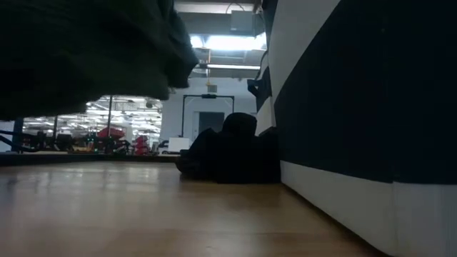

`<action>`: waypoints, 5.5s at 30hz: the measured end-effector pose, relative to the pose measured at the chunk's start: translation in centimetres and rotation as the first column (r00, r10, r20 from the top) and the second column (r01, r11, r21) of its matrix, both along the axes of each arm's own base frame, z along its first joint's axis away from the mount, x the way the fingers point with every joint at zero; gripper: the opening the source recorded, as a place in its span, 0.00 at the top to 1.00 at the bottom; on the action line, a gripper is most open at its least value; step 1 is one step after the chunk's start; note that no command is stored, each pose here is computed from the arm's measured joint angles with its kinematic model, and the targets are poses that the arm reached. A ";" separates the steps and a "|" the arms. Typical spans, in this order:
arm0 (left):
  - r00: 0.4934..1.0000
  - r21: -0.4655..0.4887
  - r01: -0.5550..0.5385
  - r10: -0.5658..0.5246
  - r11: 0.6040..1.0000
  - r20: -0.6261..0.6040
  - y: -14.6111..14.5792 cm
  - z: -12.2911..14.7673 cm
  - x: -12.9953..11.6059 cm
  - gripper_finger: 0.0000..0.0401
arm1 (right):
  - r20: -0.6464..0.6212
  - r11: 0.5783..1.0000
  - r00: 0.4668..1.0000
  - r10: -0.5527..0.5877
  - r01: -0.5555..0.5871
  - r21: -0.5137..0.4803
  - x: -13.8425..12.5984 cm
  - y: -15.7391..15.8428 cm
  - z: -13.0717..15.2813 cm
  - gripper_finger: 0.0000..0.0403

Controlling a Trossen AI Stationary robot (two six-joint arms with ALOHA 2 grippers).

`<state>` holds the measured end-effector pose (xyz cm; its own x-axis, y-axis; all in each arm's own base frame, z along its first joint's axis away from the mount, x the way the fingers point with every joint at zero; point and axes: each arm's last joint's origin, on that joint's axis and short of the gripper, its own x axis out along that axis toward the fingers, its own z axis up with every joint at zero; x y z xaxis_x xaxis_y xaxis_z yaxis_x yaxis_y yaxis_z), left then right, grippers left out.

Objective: Sort clothes
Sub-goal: Put the green polo shirt into the bottom blue bin, then put the black boxers into the top blue bin

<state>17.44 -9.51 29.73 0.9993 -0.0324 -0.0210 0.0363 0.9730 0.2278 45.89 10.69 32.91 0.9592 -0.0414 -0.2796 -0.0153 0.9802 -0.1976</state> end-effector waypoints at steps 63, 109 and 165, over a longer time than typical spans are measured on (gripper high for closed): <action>0.996 -0.019 -0.004 0.002 1.000 -0.094 0.4 -0.8 -0.6 0.97 | -0.331 0.912 0.901 -0.281 0.358 0.202 -28.5 9.0 8.2 0.84; 0.987 0.013 0.006 -0.004 1.000 -0.159 -0.2 -2.0 0.3 0.97 | -0.706 0.861 0.691 -0.158 0.446 0.244 -20.3 10.1 -1.2 0.30; 0.843 -0.134 -0.246 0.143 0.960 -0.519 8.0 -18.5 13.9 0.33 | -0.565 0.894 0.792 -0.232 0.402 0.196 -21.6 10.8 2.5 0.28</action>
